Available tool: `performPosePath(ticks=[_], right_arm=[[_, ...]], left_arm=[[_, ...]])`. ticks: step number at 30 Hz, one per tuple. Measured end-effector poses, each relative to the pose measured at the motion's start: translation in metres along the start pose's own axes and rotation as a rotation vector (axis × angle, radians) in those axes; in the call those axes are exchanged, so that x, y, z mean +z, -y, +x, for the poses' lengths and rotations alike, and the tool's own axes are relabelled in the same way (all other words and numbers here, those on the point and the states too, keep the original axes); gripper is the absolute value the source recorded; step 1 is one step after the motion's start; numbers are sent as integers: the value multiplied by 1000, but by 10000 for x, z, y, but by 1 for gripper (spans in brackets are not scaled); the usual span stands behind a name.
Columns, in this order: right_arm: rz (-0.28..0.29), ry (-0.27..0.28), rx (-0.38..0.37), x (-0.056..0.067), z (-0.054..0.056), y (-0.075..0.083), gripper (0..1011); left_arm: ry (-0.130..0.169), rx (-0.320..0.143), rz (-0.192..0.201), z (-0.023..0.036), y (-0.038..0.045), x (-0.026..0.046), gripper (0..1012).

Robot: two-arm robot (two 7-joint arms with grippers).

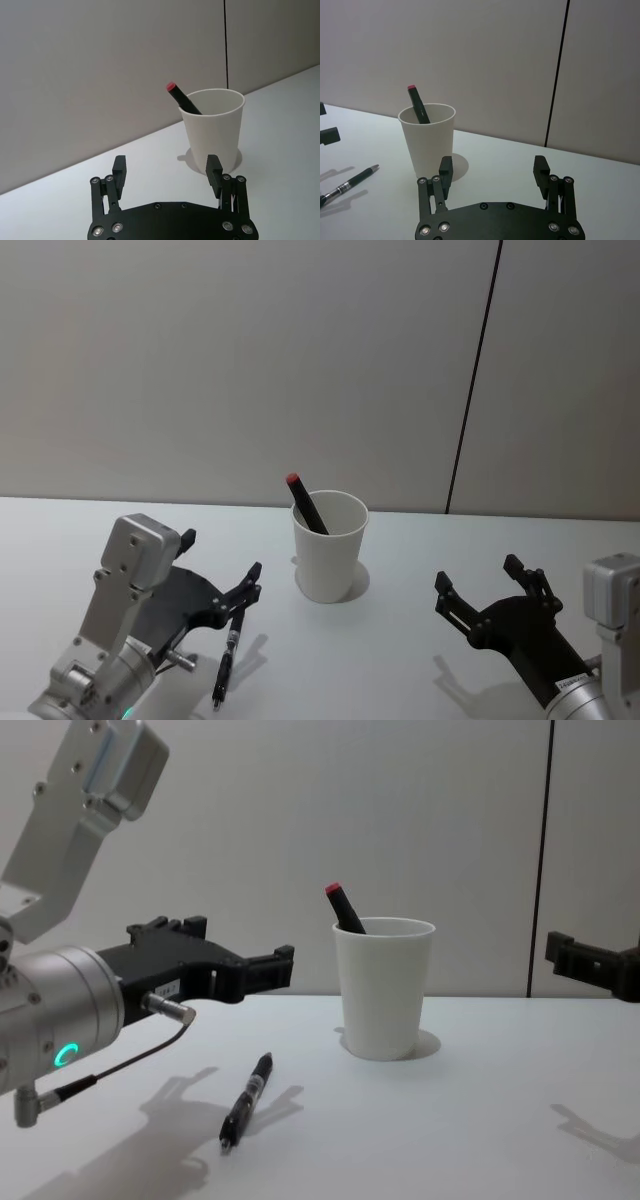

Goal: Place the pen into the pen holder.

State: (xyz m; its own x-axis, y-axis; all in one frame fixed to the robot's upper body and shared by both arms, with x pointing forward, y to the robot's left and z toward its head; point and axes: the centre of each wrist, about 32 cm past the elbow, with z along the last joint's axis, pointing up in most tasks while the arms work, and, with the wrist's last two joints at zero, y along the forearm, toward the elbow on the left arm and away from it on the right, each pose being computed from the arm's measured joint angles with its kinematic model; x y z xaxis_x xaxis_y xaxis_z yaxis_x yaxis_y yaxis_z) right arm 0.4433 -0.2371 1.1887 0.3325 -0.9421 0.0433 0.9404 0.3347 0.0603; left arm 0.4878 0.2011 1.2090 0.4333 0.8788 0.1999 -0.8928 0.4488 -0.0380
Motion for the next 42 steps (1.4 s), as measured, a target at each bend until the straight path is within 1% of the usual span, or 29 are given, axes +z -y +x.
performPosePath(ticks=[4, 6, 9, 11, 12, 13, 14, 17, 21, 22, 24, 26, 27, 29, 30, 32, 35, 38, 39, 42], right_arm=[[0, 0, 0, 0, 0, 0, 1001], [0, 0, 0, 0, 0, 0, 1001], [0, 0, 0, 0, 0, 0, 1001], [0, 0, 0, 0, 0, 0, 1001], [0, 0, 0, 0, 0, 0, 1001], [0, 0, 0, 0, 0, 0, 1001], [0, 0, 0, 0, 0, 0, 1001], [0, 0, 0, 0, 0, 0, 1001], [0, 0, 0, 0, 0, 0, 1001], [0, 0, 0, 0, 0, 0, 1001], [0, 0, 0, 0, 0, 0, 1001], [0, 0, 0, 0, 0, 0, 1001], [0, 0, 0, 0, 0, 0, 1001], [0, 0, 0, 0, 0, 0, 1001], [0, 0, 0, 0, 0, 0, 1001], [0, 0, 0, 0, 0, 0, 1001], [0, 0, 0, 0, 0, 0, 1001], [0, 0, 0, 0, 0, 0, 1001], [0, 0, 0, 0, 0, 0, 1001], [0, 0, 0, 0, 0, 0, 1001]], left_arm=[[-18, -9, 24, -2, -33, 21, 1002], [-36, -18, 49, -10, -65, 42, 1002], [-51, -26, 71, -22, -92, 59, 1002], [-65, -32, 93, -36, -115, 75, 1002], [-67, -34, 97, -41, -122, 80, 1002], [-76, -38, 113, -52, -137, 88, 1002], [-76, -38, 113, -52, -137, 88, 1002], [-95, -47, 147, -82, -168, 115, 1002], [-113, -54, 180, -109, -187, 133, 1002], [-120, -56, 194, -117, -192, 143, 1002], [-122, -56, 198, -120, -193, 147, 1002], [-136, -59, 225, -135, -194, 165, 1002], [-136, -59, 225, -135, -194, 165, 1002], [-144, -60, 244, -142, -192, 177, 1002], [-150, -61, 259, -147, -189, 184, 1002], [-156, -62, 270, -150, -183, 195, 1002], [-172, -63, 301, -155, -164, 216, 1002], [-182, -63, 317, -156, -151, 231, 1002], [-189, -64, 330, -156, -145, 239, 1002], [-199, -64, 343, -155, -134, 251, 1002]])
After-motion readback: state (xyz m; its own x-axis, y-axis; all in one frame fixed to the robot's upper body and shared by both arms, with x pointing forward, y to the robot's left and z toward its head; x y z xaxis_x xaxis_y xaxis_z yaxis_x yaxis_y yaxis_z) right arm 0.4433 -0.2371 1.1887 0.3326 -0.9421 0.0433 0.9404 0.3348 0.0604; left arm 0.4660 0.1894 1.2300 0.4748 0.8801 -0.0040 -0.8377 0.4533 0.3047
